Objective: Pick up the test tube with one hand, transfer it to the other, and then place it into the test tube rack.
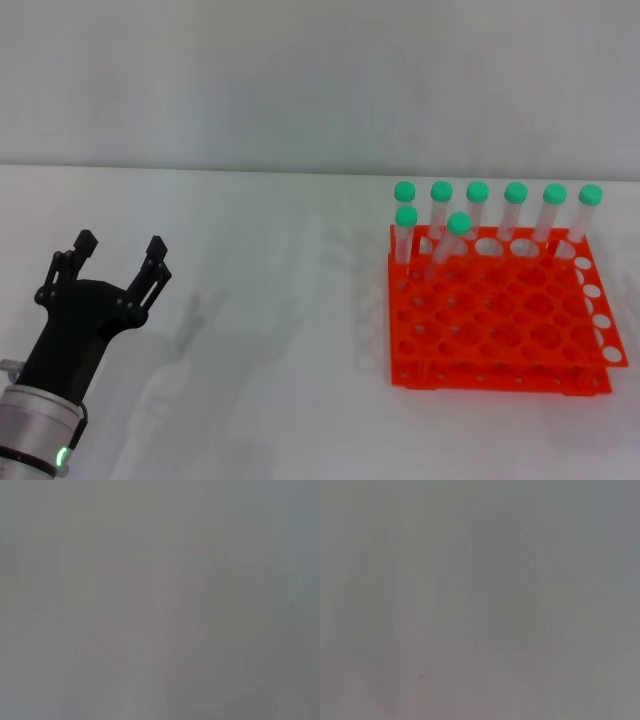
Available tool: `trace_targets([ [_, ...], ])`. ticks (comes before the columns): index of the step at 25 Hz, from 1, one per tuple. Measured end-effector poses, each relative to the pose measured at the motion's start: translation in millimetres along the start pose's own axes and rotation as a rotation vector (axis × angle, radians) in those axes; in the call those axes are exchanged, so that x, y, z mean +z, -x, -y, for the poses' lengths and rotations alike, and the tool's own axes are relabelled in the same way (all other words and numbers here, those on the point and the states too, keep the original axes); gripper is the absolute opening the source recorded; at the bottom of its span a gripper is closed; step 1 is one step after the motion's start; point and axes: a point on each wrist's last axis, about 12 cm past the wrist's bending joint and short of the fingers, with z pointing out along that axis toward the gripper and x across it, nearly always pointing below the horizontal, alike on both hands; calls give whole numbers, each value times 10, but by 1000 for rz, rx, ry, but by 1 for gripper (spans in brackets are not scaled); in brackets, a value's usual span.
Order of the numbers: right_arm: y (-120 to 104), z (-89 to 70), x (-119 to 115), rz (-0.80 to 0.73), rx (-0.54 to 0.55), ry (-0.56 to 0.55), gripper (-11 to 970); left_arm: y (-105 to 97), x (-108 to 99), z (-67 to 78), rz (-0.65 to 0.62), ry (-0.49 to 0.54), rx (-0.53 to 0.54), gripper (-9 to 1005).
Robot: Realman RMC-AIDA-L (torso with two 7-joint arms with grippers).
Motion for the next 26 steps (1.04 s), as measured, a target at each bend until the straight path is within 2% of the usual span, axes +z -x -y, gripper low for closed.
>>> trace_targets([
  [26,-34,-11,1,-21,11,-7,782,0,-13,-45,-2,20,5,862],
])
